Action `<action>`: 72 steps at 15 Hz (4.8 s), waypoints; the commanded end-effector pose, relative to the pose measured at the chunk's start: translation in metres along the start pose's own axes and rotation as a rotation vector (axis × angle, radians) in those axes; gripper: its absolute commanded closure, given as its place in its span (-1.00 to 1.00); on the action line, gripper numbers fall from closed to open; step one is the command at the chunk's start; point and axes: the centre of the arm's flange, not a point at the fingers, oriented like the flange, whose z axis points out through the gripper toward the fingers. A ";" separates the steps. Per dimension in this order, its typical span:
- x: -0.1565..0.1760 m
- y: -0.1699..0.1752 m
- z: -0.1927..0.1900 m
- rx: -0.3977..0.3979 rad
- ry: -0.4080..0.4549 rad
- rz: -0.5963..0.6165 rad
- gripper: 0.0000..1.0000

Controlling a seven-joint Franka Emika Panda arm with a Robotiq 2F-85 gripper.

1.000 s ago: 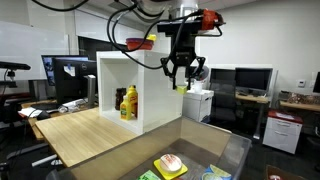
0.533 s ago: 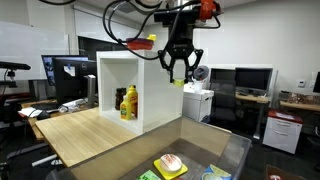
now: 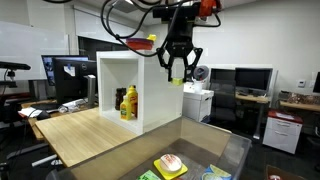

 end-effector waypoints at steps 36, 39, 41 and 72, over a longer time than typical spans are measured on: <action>-0.020 -0.023 -0.086 -0.035 0.050 -0.093 0.57; -0.017 -0.030 -0.097 -0.046 0.068 -0.123 0.57; -0.014 -0.034 -0.103 -0.053 0.074 -0.142 0.57; 0.061 -0.151 -0.177 -0.145 0.213 -0.436 0.57</action>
